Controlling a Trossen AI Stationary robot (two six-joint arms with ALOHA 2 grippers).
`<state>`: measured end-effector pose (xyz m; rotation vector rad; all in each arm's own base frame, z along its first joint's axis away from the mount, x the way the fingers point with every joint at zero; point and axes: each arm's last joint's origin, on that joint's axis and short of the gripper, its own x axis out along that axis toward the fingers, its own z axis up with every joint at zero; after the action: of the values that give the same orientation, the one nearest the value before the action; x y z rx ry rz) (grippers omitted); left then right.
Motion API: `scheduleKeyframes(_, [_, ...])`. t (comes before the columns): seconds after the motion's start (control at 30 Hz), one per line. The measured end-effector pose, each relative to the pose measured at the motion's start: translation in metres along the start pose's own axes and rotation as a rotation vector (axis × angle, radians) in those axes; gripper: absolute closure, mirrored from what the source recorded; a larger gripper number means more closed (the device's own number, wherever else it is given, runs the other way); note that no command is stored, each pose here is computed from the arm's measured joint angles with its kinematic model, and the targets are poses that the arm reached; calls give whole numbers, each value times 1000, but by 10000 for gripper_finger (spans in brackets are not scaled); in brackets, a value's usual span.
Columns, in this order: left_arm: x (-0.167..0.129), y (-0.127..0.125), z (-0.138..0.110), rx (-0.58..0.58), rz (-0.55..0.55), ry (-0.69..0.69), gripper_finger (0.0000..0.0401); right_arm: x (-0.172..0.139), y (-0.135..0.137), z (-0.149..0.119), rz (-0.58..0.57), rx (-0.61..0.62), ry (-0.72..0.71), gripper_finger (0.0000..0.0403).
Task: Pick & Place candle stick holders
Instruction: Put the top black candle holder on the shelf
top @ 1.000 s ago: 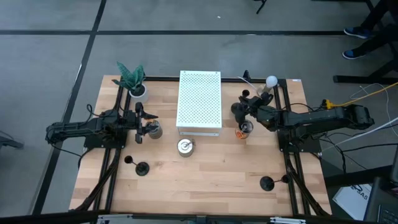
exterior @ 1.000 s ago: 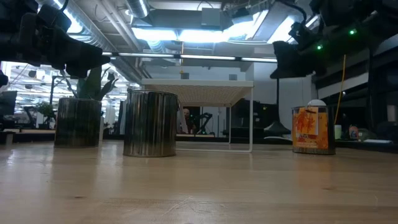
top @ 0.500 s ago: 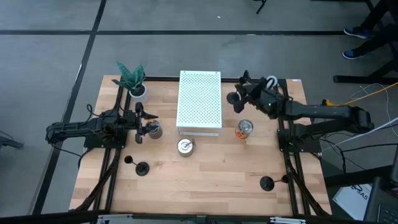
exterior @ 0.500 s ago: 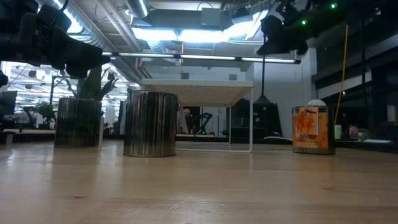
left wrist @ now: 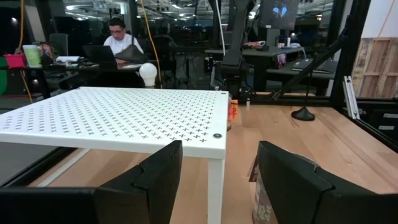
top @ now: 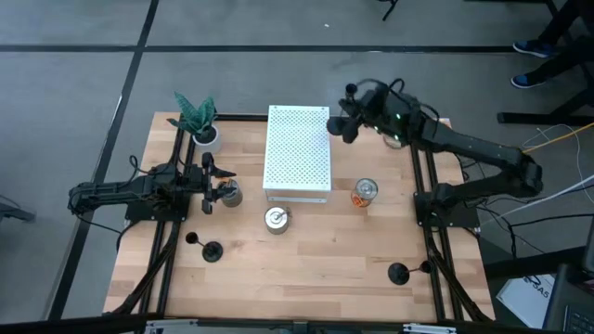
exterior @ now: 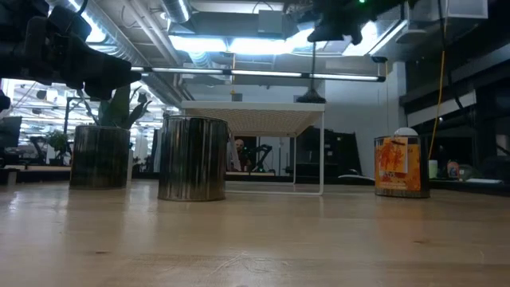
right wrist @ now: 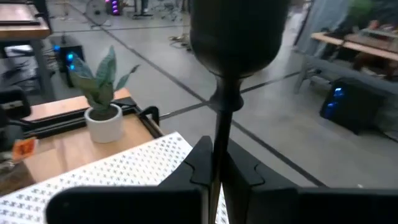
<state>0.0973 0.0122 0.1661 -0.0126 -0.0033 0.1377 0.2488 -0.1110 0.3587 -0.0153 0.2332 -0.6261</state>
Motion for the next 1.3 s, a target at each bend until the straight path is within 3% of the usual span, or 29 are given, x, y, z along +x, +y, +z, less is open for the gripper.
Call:
scheduleKeyframes(0.37, [0, 0, 0, 0, 0, 0, 194, 58, -12, 22, 99, 22, 18, 388])
scheduleKeyframes(0.73, [0, 0, 0, 0, 0, 0, 194, 102, -30, 17, 37, 169, -32, 388])
scheduleKeyframes(1.3, [0, 0, 0, 0, 0, 0, 194, 111, -29, -4, 31, 134, 112, 388])
